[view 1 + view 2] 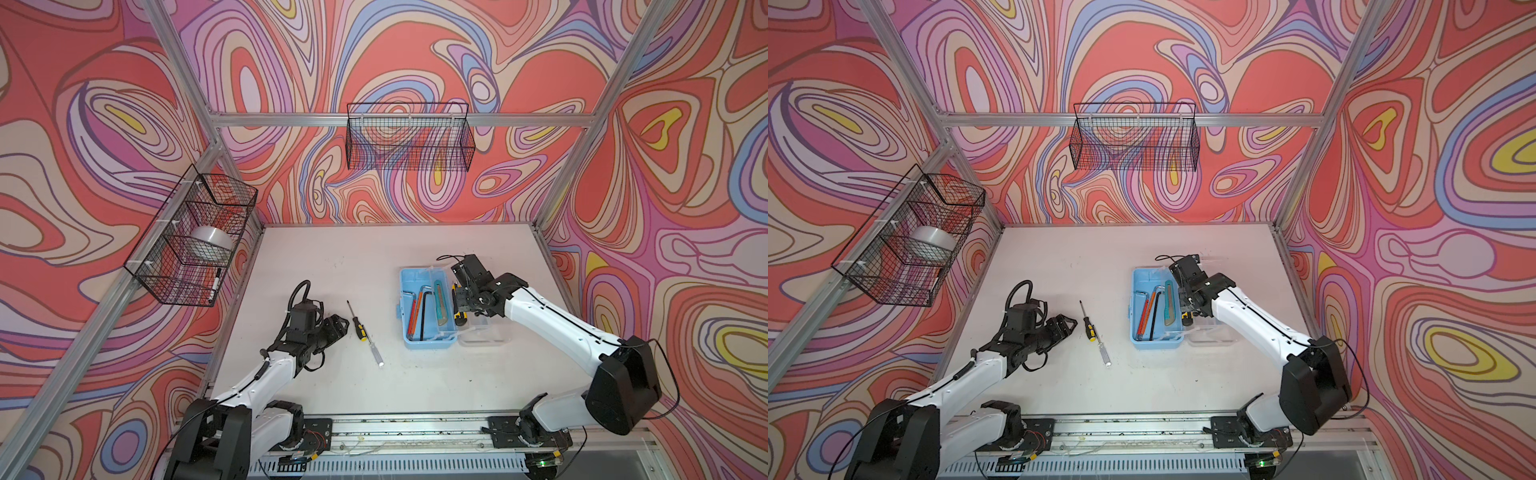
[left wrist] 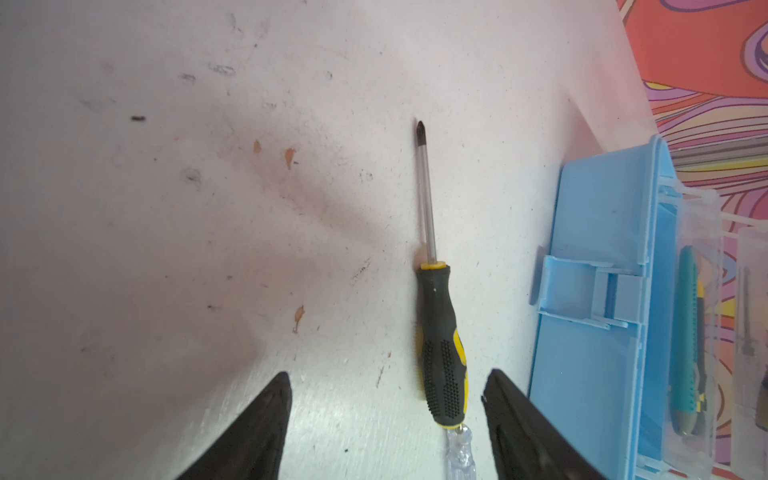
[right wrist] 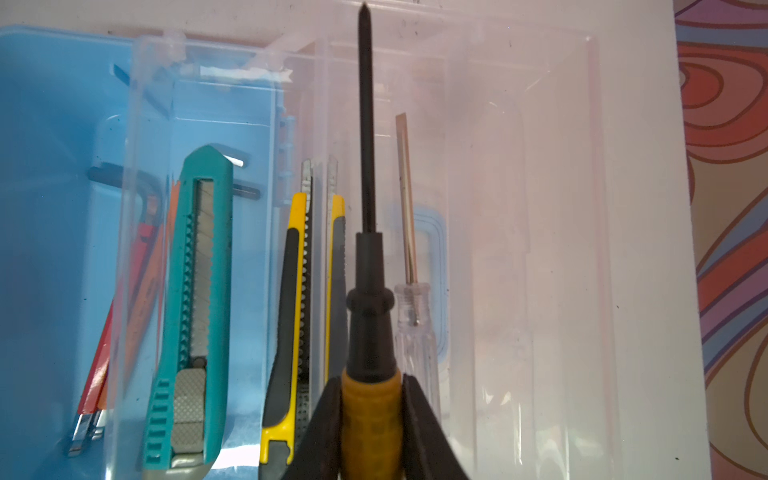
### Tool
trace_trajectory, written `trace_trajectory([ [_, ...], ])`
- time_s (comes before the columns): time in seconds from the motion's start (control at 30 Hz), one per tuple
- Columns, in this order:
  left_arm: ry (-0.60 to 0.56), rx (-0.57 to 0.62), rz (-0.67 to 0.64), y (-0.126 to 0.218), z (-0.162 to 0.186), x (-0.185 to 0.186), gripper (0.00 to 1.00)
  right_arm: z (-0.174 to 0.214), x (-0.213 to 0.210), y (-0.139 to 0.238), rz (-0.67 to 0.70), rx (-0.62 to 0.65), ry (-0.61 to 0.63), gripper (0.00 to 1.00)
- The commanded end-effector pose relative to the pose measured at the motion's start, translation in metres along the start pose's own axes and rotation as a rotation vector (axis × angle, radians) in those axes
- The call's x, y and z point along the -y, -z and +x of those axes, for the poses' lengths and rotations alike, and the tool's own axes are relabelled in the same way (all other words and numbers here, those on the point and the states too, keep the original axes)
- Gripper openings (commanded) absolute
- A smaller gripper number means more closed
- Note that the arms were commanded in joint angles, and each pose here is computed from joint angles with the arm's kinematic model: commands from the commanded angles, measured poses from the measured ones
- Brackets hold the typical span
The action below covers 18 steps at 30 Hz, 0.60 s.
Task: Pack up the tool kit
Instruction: 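Carry the yellow-handled screwdriver into the clear tray and release it, then move the right gripper back over the black-and-yellow screwdriver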
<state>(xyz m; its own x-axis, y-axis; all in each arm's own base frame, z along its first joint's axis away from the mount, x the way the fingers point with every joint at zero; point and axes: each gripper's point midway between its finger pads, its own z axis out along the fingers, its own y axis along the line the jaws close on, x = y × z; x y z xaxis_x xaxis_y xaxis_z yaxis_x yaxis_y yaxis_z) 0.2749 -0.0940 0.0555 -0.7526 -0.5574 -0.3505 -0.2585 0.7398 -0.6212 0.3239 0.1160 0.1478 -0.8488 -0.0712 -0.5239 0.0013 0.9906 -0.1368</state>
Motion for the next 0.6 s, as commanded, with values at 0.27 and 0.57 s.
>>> trace_trajectory([
  [0.27, -0.024, 0.029, 0.037, 0.010, -0.010, 0.014, 0.74, -0.026, 0.008, 0.032, -0.007, 0.068, -0.014, 0.33],
  [0.57, -0.038, 0.053, 0.076, 0.026, -0.012, 0.025, 0.74, -0.050, -0.060, 0.064, -0.241, 0.142, 0.028, 0.33],
])
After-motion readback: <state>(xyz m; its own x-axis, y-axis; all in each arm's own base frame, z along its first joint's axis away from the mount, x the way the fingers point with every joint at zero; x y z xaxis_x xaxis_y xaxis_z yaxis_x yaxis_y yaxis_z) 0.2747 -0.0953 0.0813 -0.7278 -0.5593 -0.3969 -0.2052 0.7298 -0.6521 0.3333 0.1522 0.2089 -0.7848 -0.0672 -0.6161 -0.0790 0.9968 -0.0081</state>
